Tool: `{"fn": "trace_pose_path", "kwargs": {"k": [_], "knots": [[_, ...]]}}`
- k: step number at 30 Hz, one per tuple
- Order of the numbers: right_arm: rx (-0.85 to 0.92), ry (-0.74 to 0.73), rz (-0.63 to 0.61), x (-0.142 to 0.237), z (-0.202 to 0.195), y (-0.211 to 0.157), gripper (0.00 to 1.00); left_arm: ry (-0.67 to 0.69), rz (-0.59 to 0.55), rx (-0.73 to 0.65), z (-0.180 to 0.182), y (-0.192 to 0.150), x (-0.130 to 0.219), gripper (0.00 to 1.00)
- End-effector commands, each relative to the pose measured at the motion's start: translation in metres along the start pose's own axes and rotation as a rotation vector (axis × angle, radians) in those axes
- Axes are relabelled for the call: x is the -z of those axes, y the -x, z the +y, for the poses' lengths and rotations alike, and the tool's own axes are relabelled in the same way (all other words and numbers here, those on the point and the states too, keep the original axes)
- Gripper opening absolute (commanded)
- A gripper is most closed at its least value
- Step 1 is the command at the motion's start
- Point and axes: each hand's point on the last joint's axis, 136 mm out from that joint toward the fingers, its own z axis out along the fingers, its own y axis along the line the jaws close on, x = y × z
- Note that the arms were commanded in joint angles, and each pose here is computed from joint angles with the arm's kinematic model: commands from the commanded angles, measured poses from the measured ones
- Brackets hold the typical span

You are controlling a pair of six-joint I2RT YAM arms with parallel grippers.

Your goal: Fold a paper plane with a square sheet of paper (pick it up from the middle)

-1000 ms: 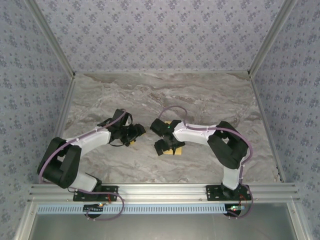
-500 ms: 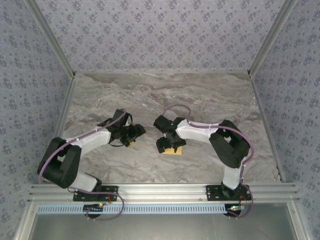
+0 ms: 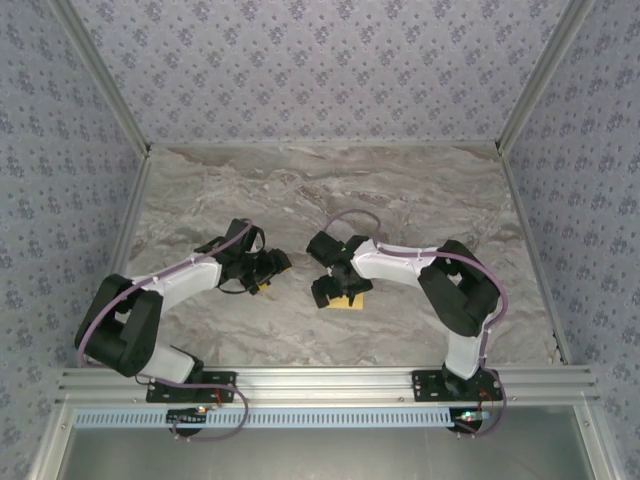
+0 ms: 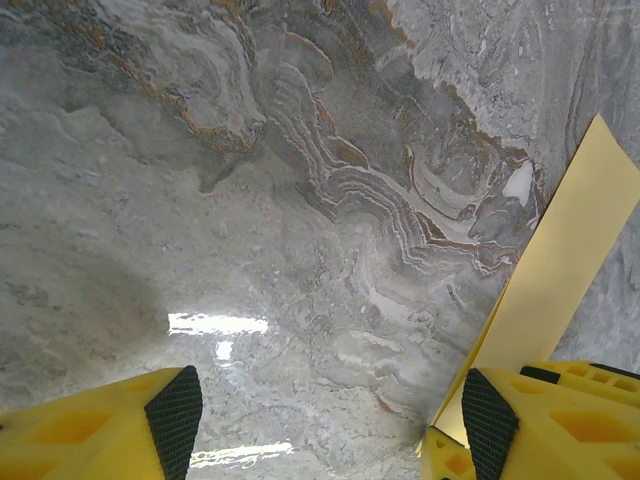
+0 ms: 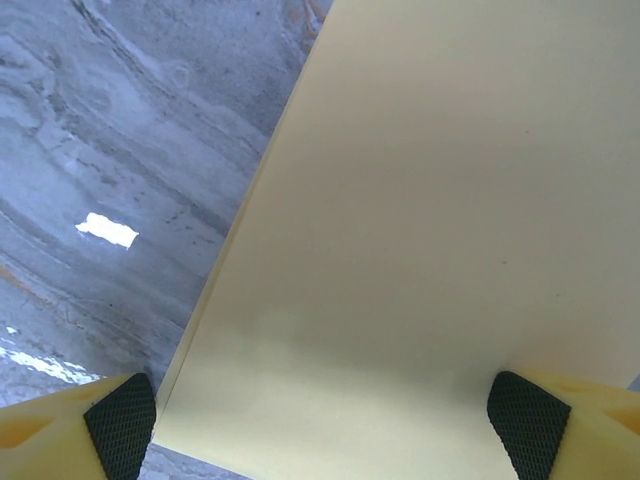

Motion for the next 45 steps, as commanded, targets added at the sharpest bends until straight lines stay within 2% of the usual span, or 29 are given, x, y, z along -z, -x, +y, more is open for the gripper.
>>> {"fn": "trace_pose_path", "kwargs": {"k": [1,10,15,20,25,30,36,45], "knots": [[0.016,-0.058,0.135,-0.033,-0.018,-0.032,0.93,0.038,0.003,0.031,0.008,-0.001,0.003,0.72],[-0.008,-0.075,0.154,-0.039,-0.030,-0.035,0.82,0.040,0.004,0.031,0.009,-0.001,0.003,0.72],[-0.010,0.061,0.150,-0.034,-0.023,-0.034,0.77,0.003,0.012,0.015,0.001,-0.002,0.002,0.72],[-0.098,0.258,0.092,-0.025,-0.021,-0.022,0.71,-0.158,0.054,-0.049,-0.035,-0.007,-0.001,0.64],[-0.155,0.401,0.053,-0.013,-0.022,-0.016,0.68,-0.236,0.117,-0.130,-0.066,-0.023,-0.014,0.48],[-0.184,0.449,0.043,-0.008,-0.027,-0.015,0.66,-0.272,0.195,-0.165,-0.084,-0.045,-0.039,0.30],[-0.199,0.484,0.026,-0.004,-0.029,-0.012,0.65,-0.294,0.260,-0.180,-0.097,-0.061,-0.062,0.16],[-0.216,0.535,-0.019,0.009,-0.030,-0.002,0.65,-0.233,0.302,-0.177,-0.090,-0.072,-0.082,0.07]]}}
